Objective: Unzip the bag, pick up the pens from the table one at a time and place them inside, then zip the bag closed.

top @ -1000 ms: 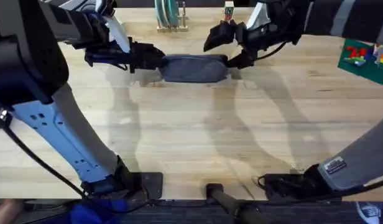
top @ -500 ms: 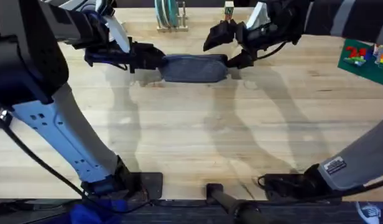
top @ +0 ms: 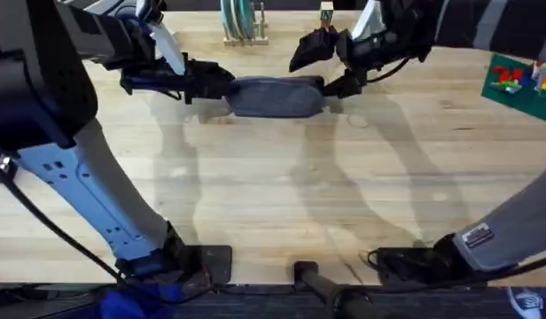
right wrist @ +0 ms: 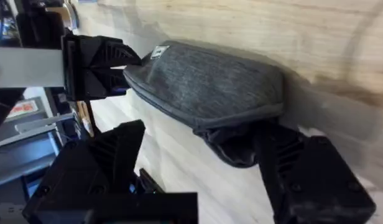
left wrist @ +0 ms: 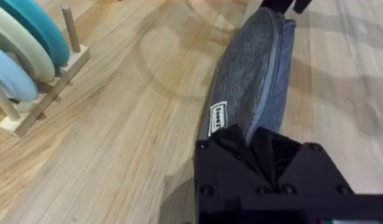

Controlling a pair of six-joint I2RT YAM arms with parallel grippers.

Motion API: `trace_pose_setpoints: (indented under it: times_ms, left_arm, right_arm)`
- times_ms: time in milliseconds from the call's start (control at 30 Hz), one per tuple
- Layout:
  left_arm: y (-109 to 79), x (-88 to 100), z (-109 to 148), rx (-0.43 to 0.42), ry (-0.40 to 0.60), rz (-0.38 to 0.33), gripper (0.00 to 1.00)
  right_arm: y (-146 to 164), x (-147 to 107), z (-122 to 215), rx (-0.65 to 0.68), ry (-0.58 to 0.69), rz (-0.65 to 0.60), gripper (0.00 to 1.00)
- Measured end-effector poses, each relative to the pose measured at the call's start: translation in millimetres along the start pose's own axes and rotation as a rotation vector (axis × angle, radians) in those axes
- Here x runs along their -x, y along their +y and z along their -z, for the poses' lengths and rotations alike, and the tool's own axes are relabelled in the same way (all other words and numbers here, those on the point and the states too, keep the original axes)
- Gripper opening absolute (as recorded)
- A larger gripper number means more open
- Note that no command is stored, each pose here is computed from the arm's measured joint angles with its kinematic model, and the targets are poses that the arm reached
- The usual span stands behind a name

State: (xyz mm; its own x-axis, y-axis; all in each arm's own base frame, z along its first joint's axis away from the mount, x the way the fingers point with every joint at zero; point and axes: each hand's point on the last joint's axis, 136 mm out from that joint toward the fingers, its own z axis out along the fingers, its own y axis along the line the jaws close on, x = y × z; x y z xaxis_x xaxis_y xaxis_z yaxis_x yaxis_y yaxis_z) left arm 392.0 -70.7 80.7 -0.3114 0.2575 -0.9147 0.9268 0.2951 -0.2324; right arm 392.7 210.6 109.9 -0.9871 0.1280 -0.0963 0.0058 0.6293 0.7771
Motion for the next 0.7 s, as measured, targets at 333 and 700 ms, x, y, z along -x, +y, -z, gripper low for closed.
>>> trace_pose_setpoints:
  times_ms: [333, 700]
  left_arm:
    - [2.0, 0.4, 0, 0.005, -0.001, -0.002, 0.041]
    - [2.3, 0.5, 0, 0.006, -0.001, 0.009, 0.041]
  right_arm:
    - [35, -3, 24, 0.064, -0.021, 0.051, 0.996]
    - [56, -3, 36, 0.107, -0.035, 0.092, 0.996]
